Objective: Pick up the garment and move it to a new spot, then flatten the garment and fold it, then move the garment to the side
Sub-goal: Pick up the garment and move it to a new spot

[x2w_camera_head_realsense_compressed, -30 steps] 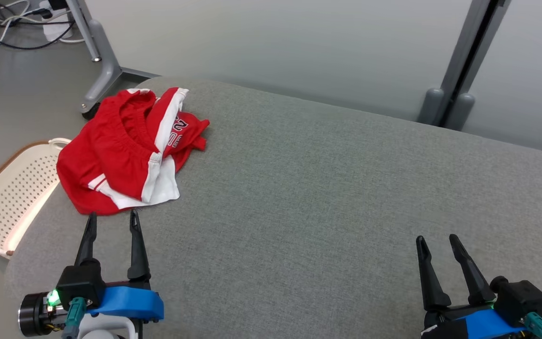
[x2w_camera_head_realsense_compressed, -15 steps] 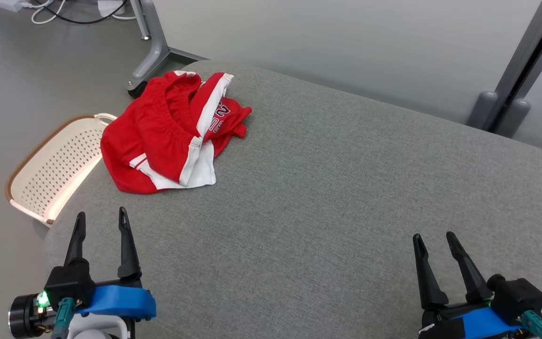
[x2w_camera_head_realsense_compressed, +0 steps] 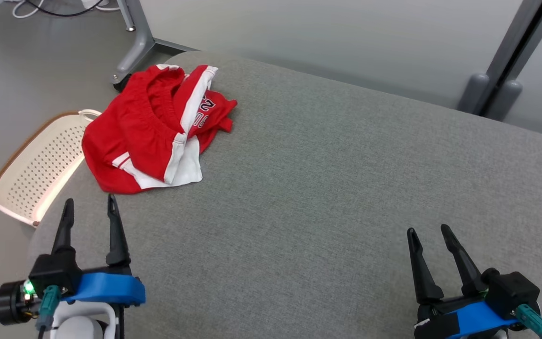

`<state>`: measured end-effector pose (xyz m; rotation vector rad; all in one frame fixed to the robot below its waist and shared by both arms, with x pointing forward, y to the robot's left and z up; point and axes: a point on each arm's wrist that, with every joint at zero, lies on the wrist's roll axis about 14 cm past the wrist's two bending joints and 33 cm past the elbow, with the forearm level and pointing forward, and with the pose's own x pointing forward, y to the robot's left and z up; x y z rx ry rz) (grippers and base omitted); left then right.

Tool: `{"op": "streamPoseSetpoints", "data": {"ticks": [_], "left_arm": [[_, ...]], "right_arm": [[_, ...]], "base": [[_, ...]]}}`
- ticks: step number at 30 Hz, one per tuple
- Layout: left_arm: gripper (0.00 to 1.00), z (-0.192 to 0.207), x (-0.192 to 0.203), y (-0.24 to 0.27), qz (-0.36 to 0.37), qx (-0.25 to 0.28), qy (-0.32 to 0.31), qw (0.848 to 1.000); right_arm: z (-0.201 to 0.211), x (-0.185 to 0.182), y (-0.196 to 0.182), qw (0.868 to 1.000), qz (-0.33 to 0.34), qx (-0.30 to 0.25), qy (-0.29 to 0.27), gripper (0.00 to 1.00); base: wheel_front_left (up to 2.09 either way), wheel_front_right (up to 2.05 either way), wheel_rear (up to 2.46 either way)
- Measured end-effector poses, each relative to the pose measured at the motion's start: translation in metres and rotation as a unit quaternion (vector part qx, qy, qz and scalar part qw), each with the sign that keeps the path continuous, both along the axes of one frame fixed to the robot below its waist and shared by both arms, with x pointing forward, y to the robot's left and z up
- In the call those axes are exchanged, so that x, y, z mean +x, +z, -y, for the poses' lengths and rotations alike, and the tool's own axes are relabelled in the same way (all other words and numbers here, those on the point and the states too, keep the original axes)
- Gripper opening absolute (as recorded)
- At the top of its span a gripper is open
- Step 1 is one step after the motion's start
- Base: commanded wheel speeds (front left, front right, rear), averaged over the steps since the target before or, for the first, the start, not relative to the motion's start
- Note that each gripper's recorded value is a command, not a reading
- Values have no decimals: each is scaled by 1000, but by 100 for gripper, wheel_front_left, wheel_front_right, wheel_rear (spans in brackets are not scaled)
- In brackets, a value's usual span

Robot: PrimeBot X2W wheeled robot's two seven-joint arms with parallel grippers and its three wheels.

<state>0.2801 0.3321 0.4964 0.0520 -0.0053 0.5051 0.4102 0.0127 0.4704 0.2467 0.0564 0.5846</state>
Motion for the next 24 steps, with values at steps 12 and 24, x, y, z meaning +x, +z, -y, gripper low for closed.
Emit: {"op": "streamPoseSetpoints", "data": {"ticks": [12,24], "left_arm": [[100,-6,109,19,13,34,-63,997],[100,-21,176,-47,-72,0,-66,995]], "right_arm": [[60,25,-21,996,-7,-31,-83,100],[102,48,-46,989,-20,-61,-130,100]], "base": [[0,0,0],[0,0,0]]}}
